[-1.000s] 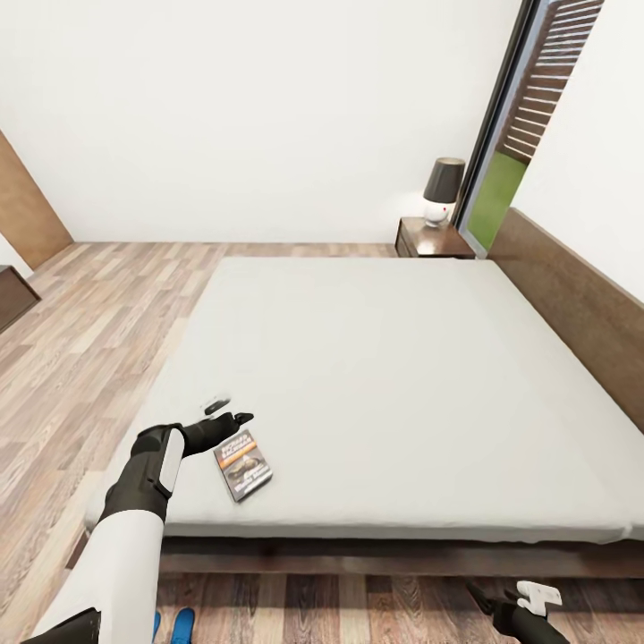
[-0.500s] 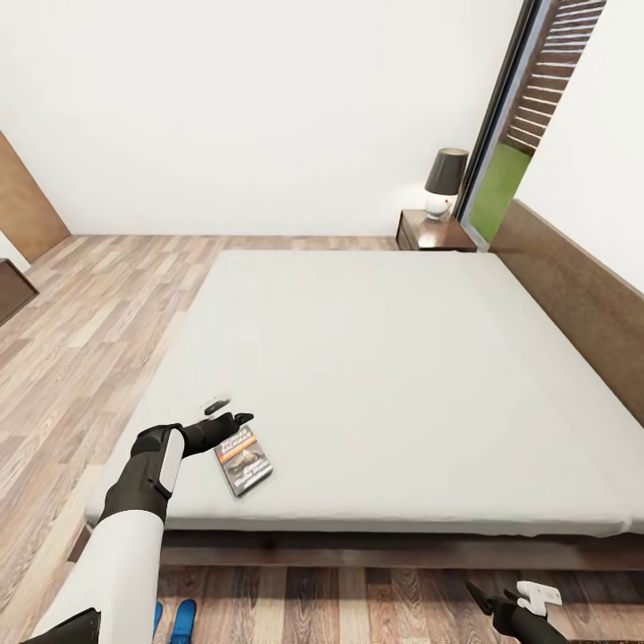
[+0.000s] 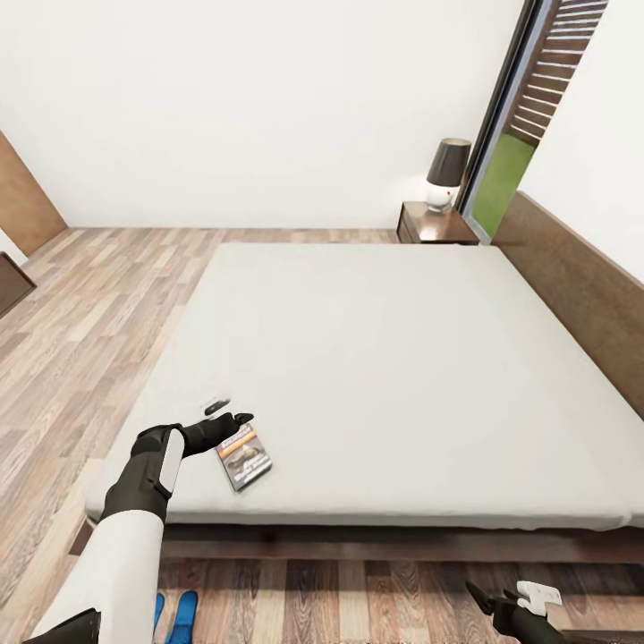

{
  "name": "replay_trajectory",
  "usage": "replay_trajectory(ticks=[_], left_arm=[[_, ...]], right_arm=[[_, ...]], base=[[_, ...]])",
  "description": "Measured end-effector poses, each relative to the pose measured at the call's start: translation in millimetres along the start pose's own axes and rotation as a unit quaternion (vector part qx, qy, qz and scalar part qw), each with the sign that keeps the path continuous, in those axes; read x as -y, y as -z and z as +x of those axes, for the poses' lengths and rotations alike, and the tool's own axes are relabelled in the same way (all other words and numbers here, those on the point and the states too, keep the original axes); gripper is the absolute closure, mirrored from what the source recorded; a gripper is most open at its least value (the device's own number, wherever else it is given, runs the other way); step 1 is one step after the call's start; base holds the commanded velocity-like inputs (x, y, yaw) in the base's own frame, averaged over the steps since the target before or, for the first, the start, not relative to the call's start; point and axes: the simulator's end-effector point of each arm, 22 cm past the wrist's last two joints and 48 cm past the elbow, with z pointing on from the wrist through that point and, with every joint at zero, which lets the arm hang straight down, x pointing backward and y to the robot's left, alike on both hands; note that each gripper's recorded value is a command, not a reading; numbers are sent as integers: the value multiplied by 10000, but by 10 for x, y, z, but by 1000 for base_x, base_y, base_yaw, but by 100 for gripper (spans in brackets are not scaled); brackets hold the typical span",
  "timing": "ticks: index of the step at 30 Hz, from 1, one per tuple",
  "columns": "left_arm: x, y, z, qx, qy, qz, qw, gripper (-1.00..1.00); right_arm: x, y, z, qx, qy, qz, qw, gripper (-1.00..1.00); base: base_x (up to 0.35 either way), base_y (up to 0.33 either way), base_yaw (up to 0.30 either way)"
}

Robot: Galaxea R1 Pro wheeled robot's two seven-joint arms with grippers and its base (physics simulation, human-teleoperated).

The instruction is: In the bedroom, move the book from the bed onto either nightstand, and place the two sandals side by side next to the bed.

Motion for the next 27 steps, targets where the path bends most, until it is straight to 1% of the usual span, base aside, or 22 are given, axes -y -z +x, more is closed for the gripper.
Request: replay_trajectory(ticks=[7,8,10,11,12,14,16,19,23,27], left_arm=[[-62,-31,30,-32,23,-41,10000,-100],[-113,-19,9,-20,20,-79,10000,-100],[-294,40,-75,37,30,-199,9998,-100],[-442,97,-150,97,54,-296,9995,-100],[-561,148,-213,161,125,-355,9992,-100],[-685,201,-278,250,266,-386,9986,-100],[-758,230,-319,316,378,-385,9980,-100],[-786,224,-319,334,439,-376,9978,-100],[-797,193,-284,304,459,-383,9977,-100],[-743,130,-210,248,491,-340,9979,-100]], right_arm=[[18,-6,48,-50,-13,18,10000,-100],[20,-7,55,-57,-14,20,10000,-100],[25,-9,69,-72,-18,24,10000,-100],[27,-10,76,-80,-19,26,10000,-100],[30,-10,83,-87,-21,29,10000,-100],[35,-12,97,-101,-24,34,9999,-100],[40,-13,112,-117,-26,38,9999,-100],[48,-15,132,-137,-34,47,9999,-100],[59,-18,159,-165,-42,57,9998,-100],[68,-20,187,-195,-49,67,9998,-100]], base=[[0,0,0],[0,0,0],[0,0,0],[0,0,0],[0,0,0],[0,0,0],[0,0,0],[0,0,0],[0,0,0],[0,0,0]])
